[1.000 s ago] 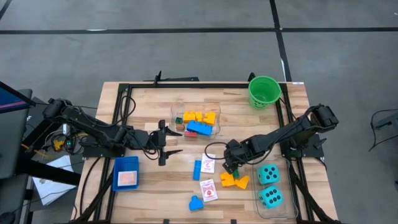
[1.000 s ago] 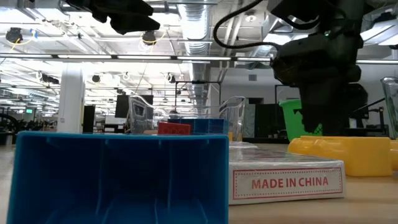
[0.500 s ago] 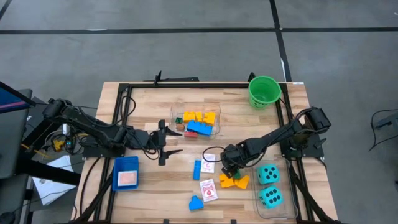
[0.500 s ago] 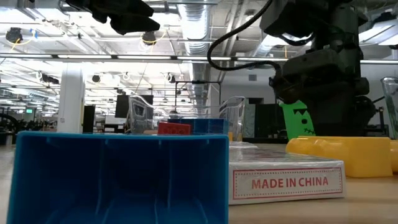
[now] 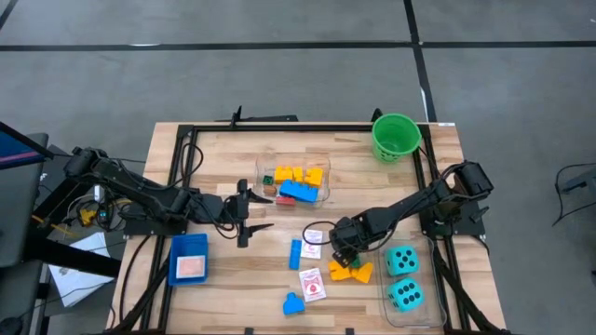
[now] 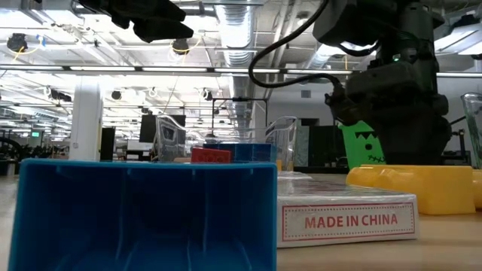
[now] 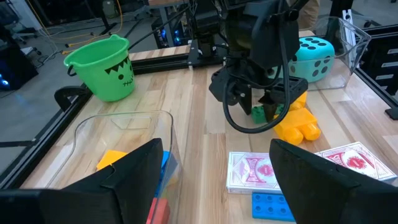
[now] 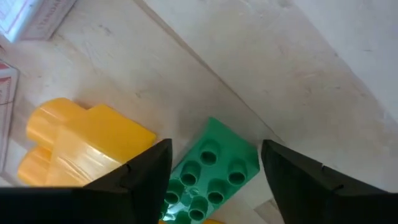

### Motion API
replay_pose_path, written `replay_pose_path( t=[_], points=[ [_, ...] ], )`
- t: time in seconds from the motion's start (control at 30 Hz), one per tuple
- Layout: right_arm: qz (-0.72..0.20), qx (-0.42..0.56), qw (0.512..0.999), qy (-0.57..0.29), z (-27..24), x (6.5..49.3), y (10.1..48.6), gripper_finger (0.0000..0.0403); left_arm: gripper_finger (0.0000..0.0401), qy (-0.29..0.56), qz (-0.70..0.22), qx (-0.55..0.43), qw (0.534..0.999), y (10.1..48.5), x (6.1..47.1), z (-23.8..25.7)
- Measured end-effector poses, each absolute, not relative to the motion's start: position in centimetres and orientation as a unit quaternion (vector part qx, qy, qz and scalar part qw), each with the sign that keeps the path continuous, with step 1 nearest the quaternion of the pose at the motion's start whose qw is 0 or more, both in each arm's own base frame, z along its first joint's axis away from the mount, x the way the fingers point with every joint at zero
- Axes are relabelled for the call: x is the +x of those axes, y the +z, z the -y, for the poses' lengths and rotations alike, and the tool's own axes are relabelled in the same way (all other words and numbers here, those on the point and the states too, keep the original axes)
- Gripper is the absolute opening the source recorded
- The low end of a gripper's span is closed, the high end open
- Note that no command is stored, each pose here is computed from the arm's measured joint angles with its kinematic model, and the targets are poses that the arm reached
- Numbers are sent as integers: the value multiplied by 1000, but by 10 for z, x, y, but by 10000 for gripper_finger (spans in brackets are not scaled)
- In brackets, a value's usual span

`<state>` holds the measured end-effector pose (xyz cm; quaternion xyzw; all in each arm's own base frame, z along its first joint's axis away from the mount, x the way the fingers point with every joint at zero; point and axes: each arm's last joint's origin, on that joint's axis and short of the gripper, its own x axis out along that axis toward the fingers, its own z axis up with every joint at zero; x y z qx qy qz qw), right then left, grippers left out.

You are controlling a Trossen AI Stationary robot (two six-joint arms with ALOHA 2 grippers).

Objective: Pick & Place Toys
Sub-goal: Put the green game piece into the top transparent bin

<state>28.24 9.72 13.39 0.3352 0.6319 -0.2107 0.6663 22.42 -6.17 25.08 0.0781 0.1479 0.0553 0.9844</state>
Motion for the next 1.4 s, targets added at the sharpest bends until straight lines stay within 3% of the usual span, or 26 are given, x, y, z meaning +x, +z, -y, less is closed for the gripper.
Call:
replay_pose_path(
  t=[0.27,1.07,1.4],
  points=[
    [-630,318,674,-219,-96,281,133,131,290,55,-148,79,984,251,224,62],
    [-580,203,761,-207,-86,311,167,132,290,55,-149,79,984,251,224,62],
    [-485,151,836,-207,-62,303,239,132,290,55,-152,80,984,250,224,62]
  ],
)
